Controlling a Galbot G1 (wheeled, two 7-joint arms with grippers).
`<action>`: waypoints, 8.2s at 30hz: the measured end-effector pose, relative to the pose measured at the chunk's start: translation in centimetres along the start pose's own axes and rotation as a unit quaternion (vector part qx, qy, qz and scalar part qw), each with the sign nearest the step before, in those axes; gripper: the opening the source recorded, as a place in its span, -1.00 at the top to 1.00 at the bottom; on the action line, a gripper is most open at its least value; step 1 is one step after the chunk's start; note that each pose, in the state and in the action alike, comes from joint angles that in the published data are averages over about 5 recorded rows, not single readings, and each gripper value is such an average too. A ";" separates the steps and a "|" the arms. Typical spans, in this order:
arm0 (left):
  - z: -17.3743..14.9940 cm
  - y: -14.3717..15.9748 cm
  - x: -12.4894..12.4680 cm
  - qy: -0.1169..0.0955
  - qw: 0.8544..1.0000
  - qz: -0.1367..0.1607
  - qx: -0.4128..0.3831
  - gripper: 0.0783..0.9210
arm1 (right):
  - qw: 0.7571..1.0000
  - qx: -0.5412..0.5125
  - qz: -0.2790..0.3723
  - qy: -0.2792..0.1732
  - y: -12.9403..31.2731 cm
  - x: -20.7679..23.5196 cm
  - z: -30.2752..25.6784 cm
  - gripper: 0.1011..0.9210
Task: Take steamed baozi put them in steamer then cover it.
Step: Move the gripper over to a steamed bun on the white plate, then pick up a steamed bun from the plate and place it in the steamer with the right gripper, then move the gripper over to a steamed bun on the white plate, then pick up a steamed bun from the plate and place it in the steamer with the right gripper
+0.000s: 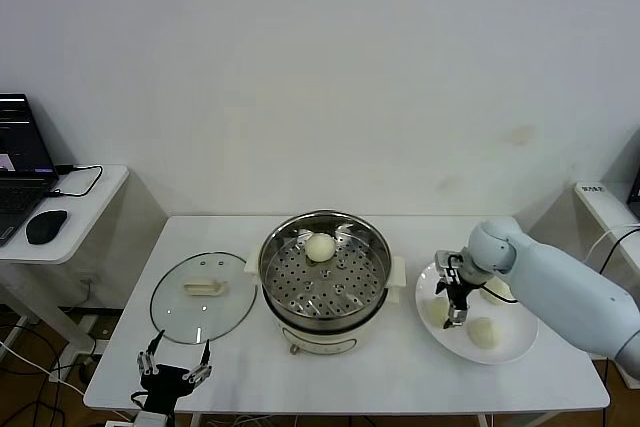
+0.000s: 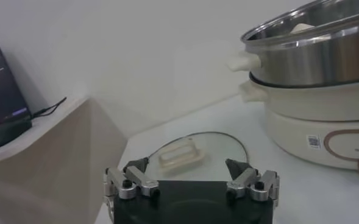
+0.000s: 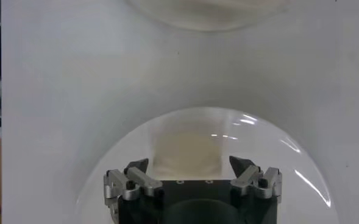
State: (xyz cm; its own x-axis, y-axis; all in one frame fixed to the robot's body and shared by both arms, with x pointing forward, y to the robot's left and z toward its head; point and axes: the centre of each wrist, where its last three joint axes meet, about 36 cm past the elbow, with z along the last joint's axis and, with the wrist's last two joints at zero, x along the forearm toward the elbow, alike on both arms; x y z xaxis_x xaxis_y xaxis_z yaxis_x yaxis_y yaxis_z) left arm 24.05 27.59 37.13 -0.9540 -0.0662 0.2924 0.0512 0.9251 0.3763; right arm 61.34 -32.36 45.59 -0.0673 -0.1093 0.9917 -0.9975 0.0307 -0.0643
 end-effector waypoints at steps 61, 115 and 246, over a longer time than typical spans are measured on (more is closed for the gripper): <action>-2.6 1.5 0.1 -0.039 0.999 -0.009 0.002 -0.77 | 0.993 0.075 0.048 -0.080 -5.4 25.2 -14.6 -0.45; -1.5 1.6 -0.5 -0.025 1.000 -0.013 0.004 -0.77 | 0.980 0.183 0.009 -0.078 -3.9 9.2 -35.4 -0.76; 0.0 1.0 -1.9 -0.008 1.000 -0.019 0.008 -0.77 | 0.999 0.021 0.020 0.020 -1.1 11.4 3.0 -0.29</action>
State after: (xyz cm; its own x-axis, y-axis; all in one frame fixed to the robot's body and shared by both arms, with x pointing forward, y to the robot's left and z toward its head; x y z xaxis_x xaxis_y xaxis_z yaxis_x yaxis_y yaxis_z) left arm 25.90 28.63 36.98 -0.9599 -0.0951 0.2636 0.0104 0.9279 0.3726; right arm 61.61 -36.58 56.66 -0.1077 -0.0684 0.9918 -0.9941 -0.0078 -0.1085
